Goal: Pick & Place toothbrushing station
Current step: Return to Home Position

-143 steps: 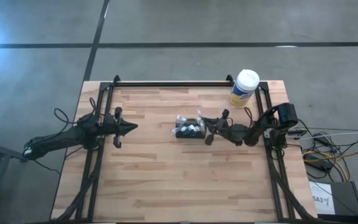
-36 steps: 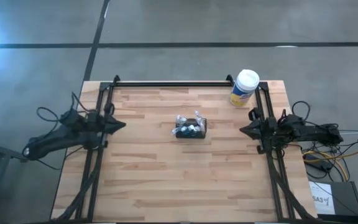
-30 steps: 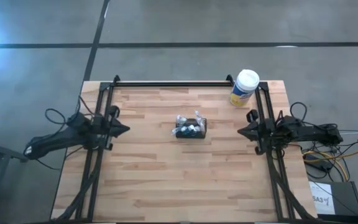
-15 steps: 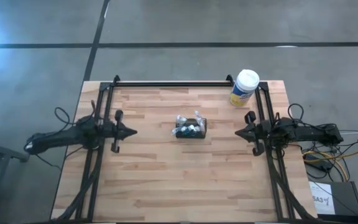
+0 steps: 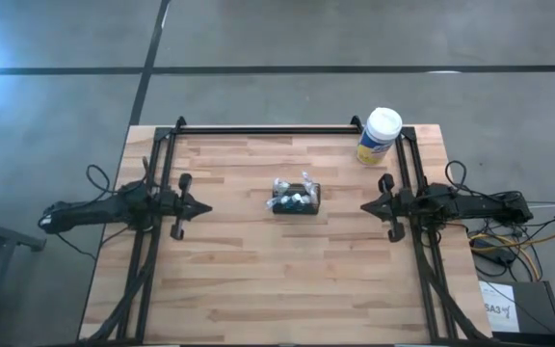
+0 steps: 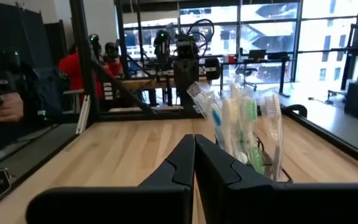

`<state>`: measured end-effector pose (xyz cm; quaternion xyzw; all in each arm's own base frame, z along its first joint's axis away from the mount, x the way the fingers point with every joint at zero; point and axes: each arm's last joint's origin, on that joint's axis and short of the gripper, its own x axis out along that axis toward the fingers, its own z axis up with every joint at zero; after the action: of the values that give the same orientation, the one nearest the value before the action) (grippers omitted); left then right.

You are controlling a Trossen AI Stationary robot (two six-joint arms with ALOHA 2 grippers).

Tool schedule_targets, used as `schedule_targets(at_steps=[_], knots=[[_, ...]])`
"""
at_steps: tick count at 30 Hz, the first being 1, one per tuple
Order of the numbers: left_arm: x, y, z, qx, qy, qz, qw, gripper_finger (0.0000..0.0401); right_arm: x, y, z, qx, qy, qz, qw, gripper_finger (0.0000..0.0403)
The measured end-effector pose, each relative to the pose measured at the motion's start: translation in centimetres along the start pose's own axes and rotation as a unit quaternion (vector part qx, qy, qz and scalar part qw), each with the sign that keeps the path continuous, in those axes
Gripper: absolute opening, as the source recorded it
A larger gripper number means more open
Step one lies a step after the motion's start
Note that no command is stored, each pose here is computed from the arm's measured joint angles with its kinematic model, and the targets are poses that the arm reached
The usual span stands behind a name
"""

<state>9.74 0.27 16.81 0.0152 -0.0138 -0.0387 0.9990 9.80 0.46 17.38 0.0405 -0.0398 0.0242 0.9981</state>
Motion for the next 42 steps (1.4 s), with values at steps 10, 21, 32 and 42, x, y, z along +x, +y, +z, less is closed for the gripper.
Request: schedule_targets(at_steps=[10,21,32,42], knots=[[0.0,0.0,0.06,-0.005,-0.004,0.0,1.0,0.0,0.0,-0.2,0.19,0.017,-0.012,-0.035,0.999,0.0008],[0.01,-0.04,0.03,-0.028,-0.003,-0.008,1.0,0.0019,0.0,-0.2,0.16,0.034,-0.011,-0.035,0.999,0.0008],[0.03,-0.04,-0.03,-0.029,-0.001,-0.008,1.0,0.0014,0.0,-0.2,0.17,0.043,-0.012,-0.035,0.998,0.0008],[0.03,-0.04,-0.05,-0.029,0.001,-0.008,1.0,0.0014,0.0,-0.2,0.17,0.043,-0.012,-0.035,0.998,0.0008]])
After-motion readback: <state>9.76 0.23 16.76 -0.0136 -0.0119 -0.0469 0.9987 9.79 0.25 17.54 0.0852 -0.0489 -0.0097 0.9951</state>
